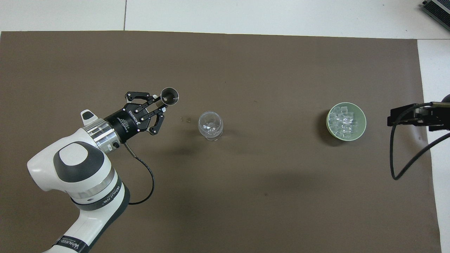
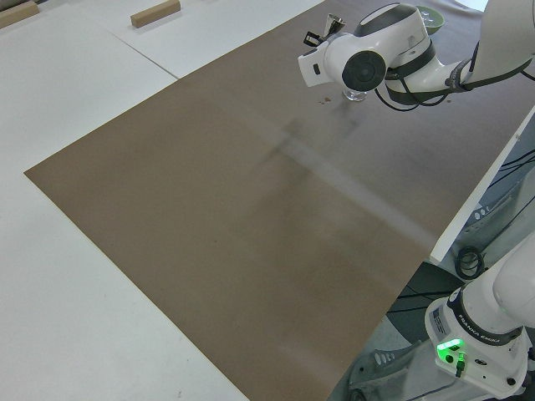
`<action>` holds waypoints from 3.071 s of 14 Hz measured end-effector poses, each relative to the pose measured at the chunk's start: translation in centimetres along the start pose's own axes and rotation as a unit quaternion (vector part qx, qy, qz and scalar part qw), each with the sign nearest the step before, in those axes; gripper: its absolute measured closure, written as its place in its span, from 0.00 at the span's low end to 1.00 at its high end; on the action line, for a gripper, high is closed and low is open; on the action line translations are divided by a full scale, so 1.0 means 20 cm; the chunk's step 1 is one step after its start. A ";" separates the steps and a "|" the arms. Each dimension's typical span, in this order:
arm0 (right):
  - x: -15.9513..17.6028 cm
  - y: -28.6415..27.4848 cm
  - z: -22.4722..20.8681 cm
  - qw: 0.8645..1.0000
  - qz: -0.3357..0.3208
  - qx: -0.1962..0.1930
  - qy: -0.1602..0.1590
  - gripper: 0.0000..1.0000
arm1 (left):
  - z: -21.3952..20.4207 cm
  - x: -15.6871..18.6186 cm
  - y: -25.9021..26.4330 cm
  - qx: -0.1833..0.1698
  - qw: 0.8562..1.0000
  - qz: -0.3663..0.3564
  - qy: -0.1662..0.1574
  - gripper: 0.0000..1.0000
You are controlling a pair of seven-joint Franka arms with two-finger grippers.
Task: Pour wine and add ice with both arms
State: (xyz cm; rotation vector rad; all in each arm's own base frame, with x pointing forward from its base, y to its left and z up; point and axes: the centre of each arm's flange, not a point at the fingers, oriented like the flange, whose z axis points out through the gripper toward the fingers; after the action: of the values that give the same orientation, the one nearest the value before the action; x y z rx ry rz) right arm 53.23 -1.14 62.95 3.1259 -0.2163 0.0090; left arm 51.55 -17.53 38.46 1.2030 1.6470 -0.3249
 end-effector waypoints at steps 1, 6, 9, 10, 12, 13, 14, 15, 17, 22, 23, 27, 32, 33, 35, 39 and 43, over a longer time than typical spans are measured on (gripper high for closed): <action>0.00 0.00 0.00 1.000 0.000 0.000 0.000 0.00 | 0.01 -0.01 -0.01 0.001 1.000 0.006 0.002 0.80; 0.00 0.00 0.00 1.000 0.000 0.000 0.000 0.00 | 0.04 -0.06 -0.08 0.007 1.000 0.025 0.010 0.80; 0.00 0.00 0.00 1.000 0.000 0.000 0.000 0.00 | 0.05 -0.09 -0.09 0.006 0.999 0.037 0.011 0.80; 0.00 0.00 0.00 1.000 0.000 0.000 0.000 0.00 | 0.05 -0.10 -0.09 0.005 0.999 0.041 0.012 0.80; 0.00 0.00 0.00 1.000 0.000 0.000 0.000 0.00 | 0.05 -0.12 -0.09 0.001 0.999 0.050 0.014 0.80; 0.00 0.00 0.00 1.000 0.000 0.000 0.000 0.00 | 0.05 -0.13 -0.09 0.000 0.998 0.057 0.015 0.80; 0.00 0.00 0.00 1.000 0.000 0.000 0.000 0.00 | 0.05 -0.14 -0.09 0.000 0.998 0.062 0.015 0.80; 0.00 0.00 0.00 1.000 0.000 0.000 0.000 0.00 | 0.06 -0.15 -0.10 0.000 0.998 0.066 0.014 0.80; 0.00 0.00 0.00 1.000 0.000 0.000 0.000 0.00 | 0.06 -0.17 -0.11 -0.001 0.997 0.076 0.016 0.80; 0.00 0.00 0.00 1.000 0.000 0.000 0.000 0.00 | 0.07 -0.20 -0.14 0.001 0.995 0.093 0.023 0.80; 0.00 0.00 0.00 1.000 0.000 0.000 0.000 0.00 | 0.07 -0.21 -0.15 0.001 0.995 0.095 0.023 0.80; 0.00 0.00 0.00 1.000 0.000 0.000 0.000 0.00 | 0.08 -0.24 -0.17 0.006 0.992 0.121 0.032 0.80; 0.00 0.00 0.00 1.000 0.000 0.000 0.000 0.00 | 0.09 -0.26 -0.19 0.011 0.990 0.136 0.035 0.80; 0.00 0.00 0.00 1.000 0.000 0.000 0.000 0.00 | 0.10 -0.27 -0.20 0.014 0.989 0.143 0.035 0.80; 0.00 0.00 0.00 1.000 0.000 0.000 0.000 0.00 | 0.10 -0.28 -0.20 0.016 0.987 0.153 0.037 0.80; 0.00 0.00 0.00 1.000 0.000 0.000 0.000 0.00 | 0.09 -0.29 -0.19 0.018 0.984 0.172 0.039 0.80; 0.00 0.00 0.00 1.000 0.000 0.000 0.000 0.00 | 0.08 -0.30 -0.17 0.019 0.978 0.202 0.048 0.80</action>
State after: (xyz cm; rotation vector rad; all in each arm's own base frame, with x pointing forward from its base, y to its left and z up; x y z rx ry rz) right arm 53.23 -1.14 62.94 3.1259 -0.2163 0.0087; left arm 49.50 -23.56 41.58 1.5664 1.4377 -0.0427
